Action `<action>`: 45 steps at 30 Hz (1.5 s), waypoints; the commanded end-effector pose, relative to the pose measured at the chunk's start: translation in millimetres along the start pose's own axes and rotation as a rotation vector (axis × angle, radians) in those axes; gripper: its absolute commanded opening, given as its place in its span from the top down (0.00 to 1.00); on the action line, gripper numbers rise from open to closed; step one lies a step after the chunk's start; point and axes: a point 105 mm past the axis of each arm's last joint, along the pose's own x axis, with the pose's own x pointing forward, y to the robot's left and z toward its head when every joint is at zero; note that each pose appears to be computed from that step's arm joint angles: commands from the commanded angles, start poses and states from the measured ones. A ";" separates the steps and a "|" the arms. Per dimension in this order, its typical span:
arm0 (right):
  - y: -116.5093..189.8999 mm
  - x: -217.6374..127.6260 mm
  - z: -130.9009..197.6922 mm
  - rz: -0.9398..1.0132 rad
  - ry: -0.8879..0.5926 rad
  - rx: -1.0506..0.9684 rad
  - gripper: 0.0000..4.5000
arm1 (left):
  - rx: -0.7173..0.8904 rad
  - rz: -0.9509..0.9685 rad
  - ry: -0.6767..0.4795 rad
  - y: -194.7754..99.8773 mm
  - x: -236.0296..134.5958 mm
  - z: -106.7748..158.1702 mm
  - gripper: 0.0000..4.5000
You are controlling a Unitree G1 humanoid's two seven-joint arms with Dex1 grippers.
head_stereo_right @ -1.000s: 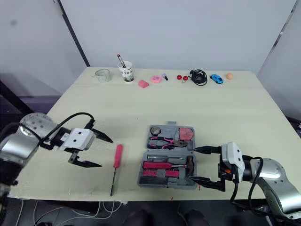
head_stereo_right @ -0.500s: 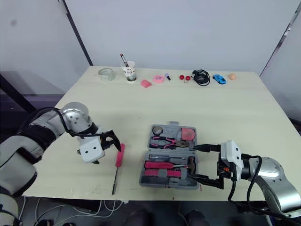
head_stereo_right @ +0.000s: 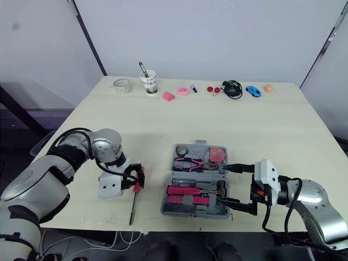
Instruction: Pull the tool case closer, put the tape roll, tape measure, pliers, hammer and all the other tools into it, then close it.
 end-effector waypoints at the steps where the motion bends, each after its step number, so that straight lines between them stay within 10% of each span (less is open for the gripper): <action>1: 1.0 0.2 9.3 0.005 -0.019 -0.037 0.00 | 0.042 0.028 0.038 7.1 -7.7 -3.1 0.01; 17: 3.6 -0.8 6.6 0.032 0.021 -0.057 0.00 | 0.077 -0.026 0.075 6.1 2.9 -1.6 0.01; 26: 2.9 -0.3 6.0 0.023 0.017 -0.059 0.00 | 0.082 -0.020 0.054 5.1 16.8 8.2 0.91; 45: 5.6 1.7 5.1 0.021 0.008 -0.051 0.00 | -0.335 0.184 0.145 -11.3 -38.0 5.7 0.91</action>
